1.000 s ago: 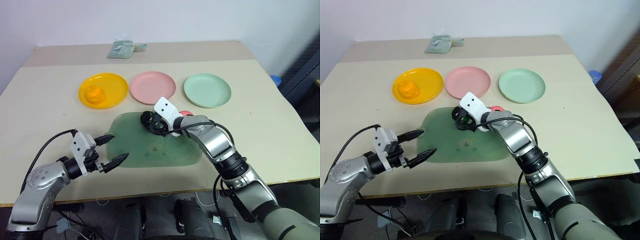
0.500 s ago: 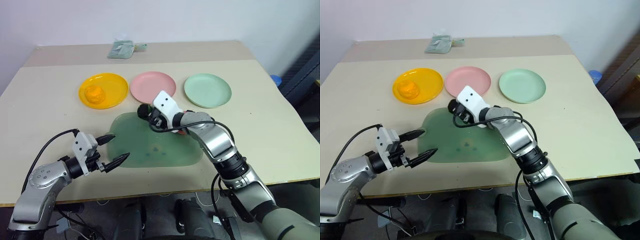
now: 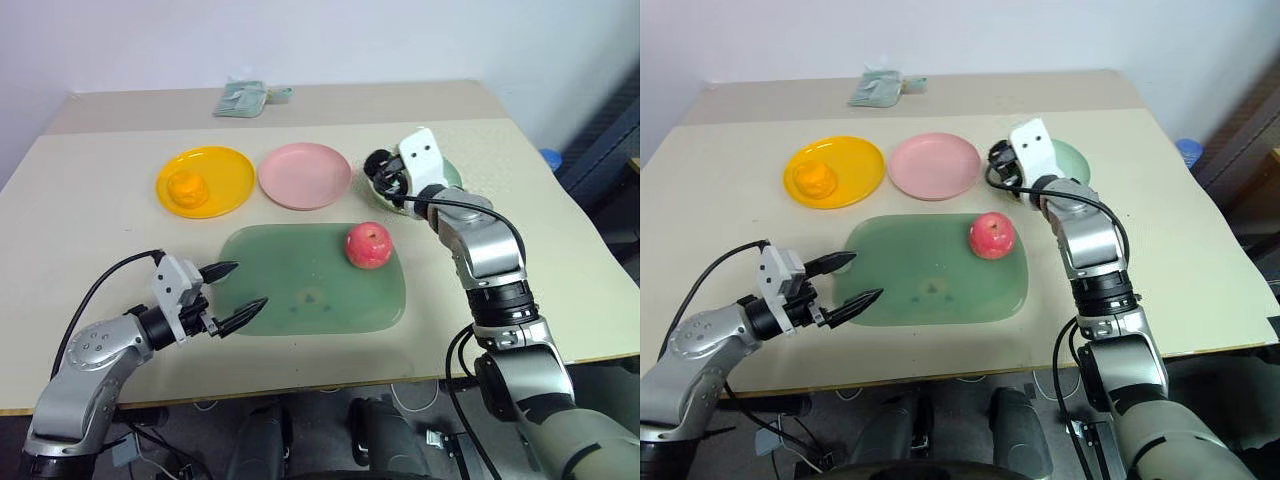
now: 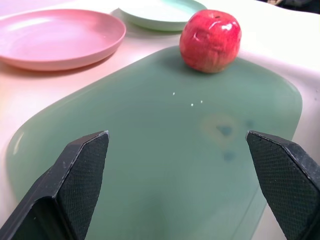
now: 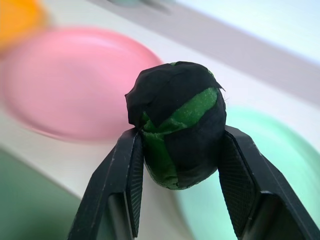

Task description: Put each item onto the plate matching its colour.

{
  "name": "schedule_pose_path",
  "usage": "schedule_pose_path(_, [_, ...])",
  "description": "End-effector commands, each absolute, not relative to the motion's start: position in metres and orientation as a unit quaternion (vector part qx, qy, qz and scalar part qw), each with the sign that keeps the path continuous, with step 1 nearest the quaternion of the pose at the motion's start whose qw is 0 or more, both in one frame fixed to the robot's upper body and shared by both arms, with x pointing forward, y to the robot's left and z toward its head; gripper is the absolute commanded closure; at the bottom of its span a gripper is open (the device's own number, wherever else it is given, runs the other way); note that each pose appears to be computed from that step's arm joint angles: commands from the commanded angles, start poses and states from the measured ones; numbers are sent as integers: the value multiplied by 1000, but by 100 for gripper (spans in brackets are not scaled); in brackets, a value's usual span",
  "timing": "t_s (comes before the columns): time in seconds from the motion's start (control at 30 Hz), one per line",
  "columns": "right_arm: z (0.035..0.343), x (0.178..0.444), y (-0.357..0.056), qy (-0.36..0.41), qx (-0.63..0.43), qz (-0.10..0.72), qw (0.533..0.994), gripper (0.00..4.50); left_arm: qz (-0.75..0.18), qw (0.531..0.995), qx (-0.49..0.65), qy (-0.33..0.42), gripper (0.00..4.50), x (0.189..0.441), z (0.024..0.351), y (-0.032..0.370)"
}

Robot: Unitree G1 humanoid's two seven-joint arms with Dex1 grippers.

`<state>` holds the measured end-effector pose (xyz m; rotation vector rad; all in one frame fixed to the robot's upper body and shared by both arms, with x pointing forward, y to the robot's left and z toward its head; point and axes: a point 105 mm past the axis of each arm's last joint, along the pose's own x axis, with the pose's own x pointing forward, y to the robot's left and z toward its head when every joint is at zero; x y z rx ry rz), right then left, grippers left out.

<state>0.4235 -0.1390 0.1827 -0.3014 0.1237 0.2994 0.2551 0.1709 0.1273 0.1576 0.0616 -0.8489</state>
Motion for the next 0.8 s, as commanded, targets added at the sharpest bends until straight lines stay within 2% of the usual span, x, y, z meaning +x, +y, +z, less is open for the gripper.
schedule_pose_path(0.03, [202, 431, -151, 30, -149, 122, 981, 251, -422, 904, 73, 12, 0, 256, 135, 165])
schedule_pose_path(0.33, [185, 436, -160, 51, -130, 115, 983, 251, -432, 899, 69, 8, 0, 256, 141, 152])
schedule_pose_path(0.43, [184, 437, -159, 48, -115, 118, 985, 159, -434, 899, 67, 7, 0, 256, 143, 147])
schedule_pose_path(0.53, [186, 437, -160, 40, -119, 112, 986, 12, -434, 899, 65, 8, 0, 255, 144, 146])
schedule_pose_path(0.67, [191, 437, -163, 24, -130, 101, 986, 4, -435, 898, 63, 9, 0, 254, 145, 145])
schedule_pose_path(0.8, [210, 430, -152, -30, -123, 140, 982, 4, -436, 898, 60, 12, 0, 254, 145, 145])
